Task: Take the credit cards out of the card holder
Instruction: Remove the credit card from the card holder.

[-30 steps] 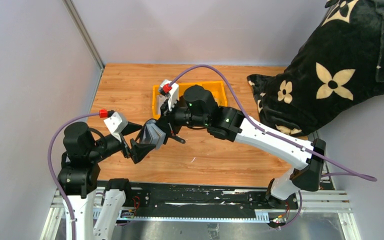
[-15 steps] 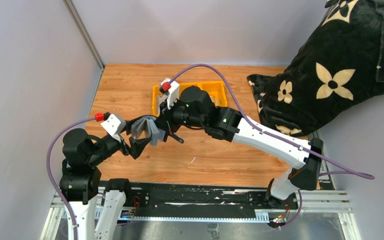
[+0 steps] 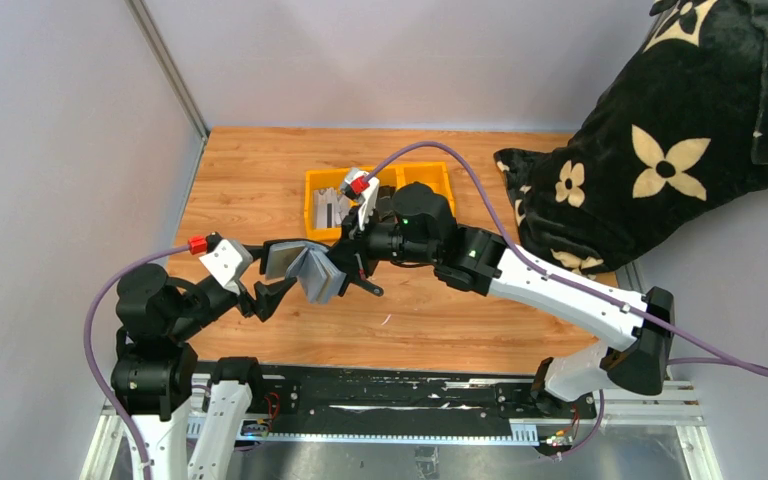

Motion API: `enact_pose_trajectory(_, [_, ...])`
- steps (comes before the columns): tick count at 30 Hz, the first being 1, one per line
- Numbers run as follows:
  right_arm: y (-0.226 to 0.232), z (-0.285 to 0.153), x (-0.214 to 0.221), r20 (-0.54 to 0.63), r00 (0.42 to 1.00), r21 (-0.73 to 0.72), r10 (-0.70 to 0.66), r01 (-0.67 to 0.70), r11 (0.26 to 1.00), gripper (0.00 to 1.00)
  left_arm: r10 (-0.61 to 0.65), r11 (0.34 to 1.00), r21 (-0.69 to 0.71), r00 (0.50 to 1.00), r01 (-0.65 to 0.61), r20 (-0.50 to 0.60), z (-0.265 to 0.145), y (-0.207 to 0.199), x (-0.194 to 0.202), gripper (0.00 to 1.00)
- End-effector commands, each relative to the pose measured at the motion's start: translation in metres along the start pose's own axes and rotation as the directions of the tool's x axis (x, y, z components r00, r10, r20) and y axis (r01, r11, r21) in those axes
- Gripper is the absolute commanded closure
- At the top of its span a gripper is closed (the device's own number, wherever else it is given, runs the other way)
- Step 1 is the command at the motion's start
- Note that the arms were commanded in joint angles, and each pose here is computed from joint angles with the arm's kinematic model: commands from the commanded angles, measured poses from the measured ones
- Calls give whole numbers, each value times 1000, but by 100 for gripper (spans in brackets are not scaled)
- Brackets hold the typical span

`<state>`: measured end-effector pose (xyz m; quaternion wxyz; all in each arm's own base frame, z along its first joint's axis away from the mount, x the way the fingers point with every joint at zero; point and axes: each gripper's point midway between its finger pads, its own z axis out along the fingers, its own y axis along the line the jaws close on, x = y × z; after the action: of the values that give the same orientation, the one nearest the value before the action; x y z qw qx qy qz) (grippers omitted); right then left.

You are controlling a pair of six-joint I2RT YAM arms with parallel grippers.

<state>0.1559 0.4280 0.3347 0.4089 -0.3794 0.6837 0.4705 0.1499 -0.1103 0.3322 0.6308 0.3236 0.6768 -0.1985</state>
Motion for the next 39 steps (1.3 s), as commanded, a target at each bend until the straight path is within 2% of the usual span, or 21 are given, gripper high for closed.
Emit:
enact_pose_trajectory(1, [39,-26,-48,183,982,-184,-52,86,979,100,33,997,67,999,-33,6,-6,-15,-5,24])
enact_pose_trajectory(3, [47,-31,-50,195,979,-229,-59,104,968,100,33,997,68,999,-33,10,-6,-15,-7,26])
enact_pose_trajectory(5, [53,-34,-49,203,977,-268,-66,120,956,100,29,997,70,1000,-29,10,-6,-15,-9,32])
enact_pose_trajectory(7, [59,-37,-48,203,976,-302,-76,136,943,100,24,997,71,1000,-25,12,-6,-15,-13,45])
enact_pose_trajectory(10, [62,-39,-42,198,975,-326,-100,162,931,100,21,996,84,999,-23,27,-8,-18,-21,56])
enact_pose_trajectory(13, [63,-40,-35,189,975,-344,-117,177,922,100,5,990,139,999,-12,51,-10,-29,-29,57])
enact_pose_trajectory(18, [61,-42,-28,181,975,-353,-129,187,917,100,-38,957,291,997,17,65,-17,-57,-38,53])
enact_pose_trajectory(21, [57,-45,-25,182,974,-342,-138,194,920,100,-58,944,327,997,36,59,-17,-61,-40,54])
enact_pose_trajectory(29, [53,-52,-27,203,968,-323,-148,208,923,99,-63,942,332,997,43,51,-15,-61,-37,88])
enact_pose_trajectory(31, [52,-52,-27,201,969,-320,-146,206,925,86,-66,943,329,997,47,48,-15,-60,-37,94])
enact_pose_trajectory(35, [34,-47,-18,158,979,-271,-131,170,947,37,-71,952,300,997,58,33,-12,-53,-34,100])
enact_pose_trajectory(36, [24,-45,-13,131,984,-248,-122,151,957,28,-67,959,277,997,57,27,-10,-49,-32,100])
enact_pose_trajectory(39, [3,-42,-11,95,992,-206,-78,97,974,23,-65,972,227,998,62,3,-5,-38,-24,100])
